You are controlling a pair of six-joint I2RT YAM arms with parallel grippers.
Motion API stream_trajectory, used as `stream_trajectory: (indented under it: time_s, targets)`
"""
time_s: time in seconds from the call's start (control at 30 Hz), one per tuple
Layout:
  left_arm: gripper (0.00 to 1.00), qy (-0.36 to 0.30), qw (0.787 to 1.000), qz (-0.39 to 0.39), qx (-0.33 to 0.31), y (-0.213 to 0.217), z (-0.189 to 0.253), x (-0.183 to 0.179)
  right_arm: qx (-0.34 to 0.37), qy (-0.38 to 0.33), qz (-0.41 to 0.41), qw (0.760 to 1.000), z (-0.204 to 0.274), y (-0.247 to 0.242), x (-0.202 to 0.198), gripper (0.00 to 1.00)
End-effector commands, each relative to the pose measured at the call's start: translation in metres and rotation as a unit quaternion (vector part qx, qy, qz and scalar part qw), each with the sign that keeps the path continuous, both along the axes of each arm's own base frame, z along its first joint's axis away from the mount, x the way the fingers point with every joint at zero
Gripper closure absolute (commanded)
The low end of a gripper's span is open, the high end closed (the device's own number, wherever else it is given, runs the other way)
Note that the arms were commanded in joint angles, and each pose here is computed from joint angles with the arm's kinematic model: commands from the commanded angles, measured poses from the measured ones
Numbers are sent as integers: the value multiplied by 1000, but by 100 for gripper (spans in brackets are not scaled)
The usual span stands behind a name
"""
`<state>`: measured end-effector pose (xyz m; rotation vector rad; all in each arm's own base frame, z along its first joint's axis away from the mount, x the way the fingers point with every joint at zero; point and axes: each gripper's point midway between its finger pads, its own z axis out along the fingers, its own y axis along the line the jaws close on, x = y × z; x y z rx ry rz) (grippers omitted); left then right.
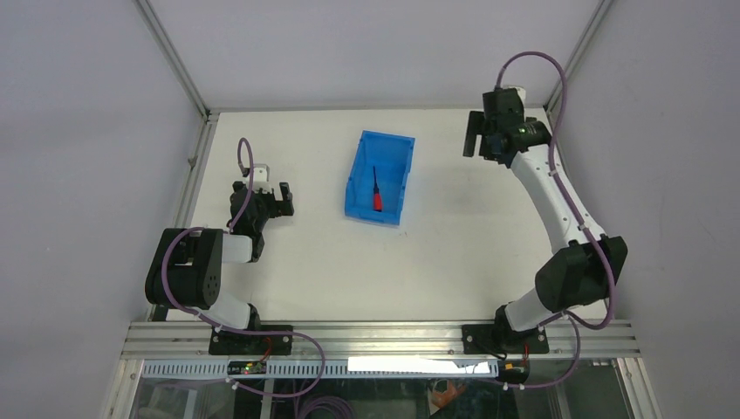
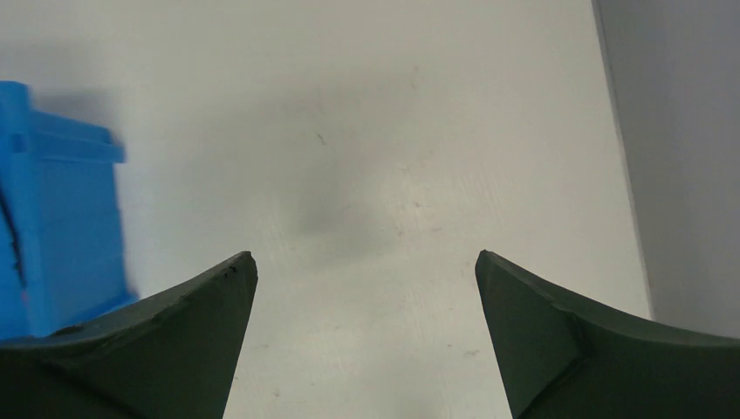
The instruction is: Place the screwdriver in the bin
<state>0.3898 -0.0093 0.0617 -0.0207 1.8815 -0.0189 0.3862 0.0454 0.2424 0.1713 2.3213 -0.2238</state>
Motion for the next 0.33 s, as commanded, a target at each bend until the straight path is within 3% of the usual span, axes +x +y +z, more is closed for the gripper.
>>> stream_trajectory:
  time_s: [0.0,0.3]
  targets:
    - [1,-28,999,-11,-12,-8,17,4,-12,-9,-33,999,3,-43,-17,1]
    - [1,-27,999,-11,-12,-8,17,4,34,-18,-9,999,-7,-39,-23,1]
